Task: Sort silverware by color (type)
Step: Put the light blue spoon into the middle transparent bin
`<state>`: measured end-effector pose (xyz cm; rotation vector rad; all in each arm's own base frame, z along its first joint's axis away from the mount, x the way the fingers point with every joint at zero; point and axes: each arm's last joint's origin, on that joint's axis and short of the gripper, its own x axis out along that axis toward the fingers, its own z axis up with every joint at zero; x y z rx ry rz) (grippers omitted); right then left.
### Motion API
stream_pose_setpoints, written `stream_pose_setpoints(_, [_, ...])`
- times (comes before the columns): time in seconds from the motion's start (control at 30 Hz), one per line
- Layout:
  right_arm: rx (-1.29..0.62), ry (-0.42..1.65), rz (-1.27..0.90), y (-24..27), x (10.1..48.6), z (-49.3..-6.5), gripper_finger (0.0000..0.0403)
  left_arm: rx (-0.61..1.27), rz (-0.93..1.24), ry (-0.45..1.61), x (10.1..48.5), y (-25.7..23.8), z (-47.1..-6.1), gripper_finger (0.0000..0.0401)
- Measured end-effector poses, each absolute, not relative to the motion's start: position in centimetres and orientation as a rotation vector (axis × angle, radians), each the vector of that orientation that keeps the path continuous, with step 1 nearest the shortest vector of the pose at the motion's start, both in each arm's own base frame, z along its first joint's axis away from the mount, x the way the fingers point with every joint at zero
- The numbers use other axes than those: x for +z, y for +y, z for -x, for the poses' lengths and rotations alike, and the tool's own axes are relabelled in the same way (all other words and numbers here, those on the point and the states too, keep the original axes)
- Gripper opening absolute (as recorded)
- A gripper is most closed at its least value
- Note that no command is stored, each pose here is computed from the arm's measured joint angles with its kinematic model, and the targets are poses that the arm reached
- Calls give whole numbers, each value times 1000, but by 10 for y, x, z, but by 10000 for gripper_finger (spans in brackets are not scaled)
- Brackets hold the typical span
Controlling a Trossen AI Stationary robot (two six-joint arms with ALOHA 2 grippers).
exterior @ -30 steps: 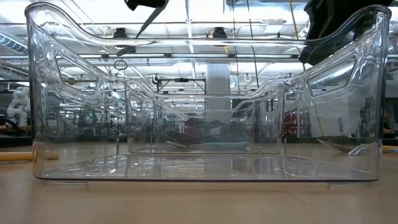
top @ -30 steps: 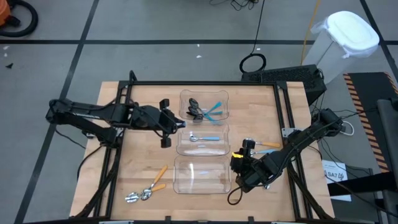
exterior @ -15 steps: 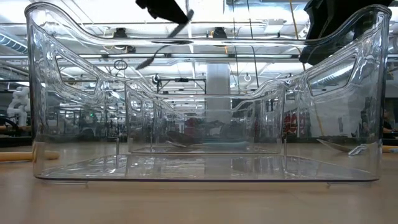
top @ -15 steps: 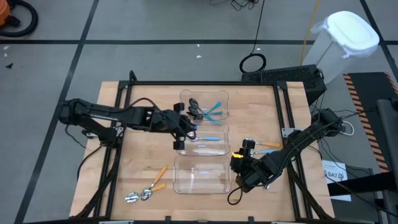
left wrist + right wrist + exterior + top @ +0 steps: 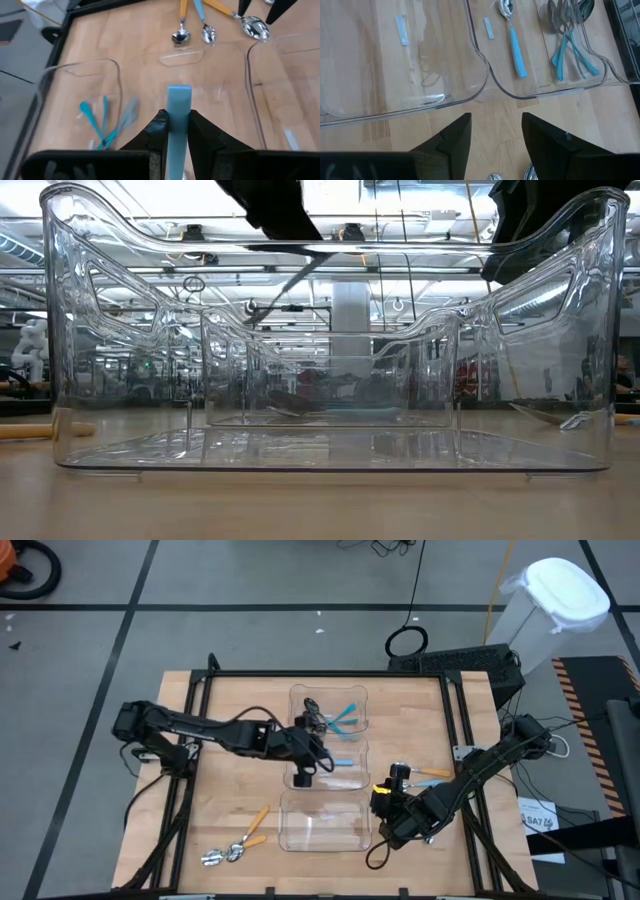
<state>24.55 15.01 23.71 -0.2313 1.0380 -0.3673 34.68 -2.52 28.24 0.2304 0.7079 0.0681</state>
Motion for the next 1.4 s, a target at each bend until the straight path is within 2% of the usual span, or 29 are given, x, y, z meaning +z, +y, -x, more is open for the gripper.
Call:
stream_pose_setpoints(0.83, [-365,1039,234,150,237,-245,171,60,-181,842,224,-12,-378,53])
stream_pose_setpoints(1.4, [-365,1039,235,150,237,-246,171,77,-147,865,212,-8,-383,53])
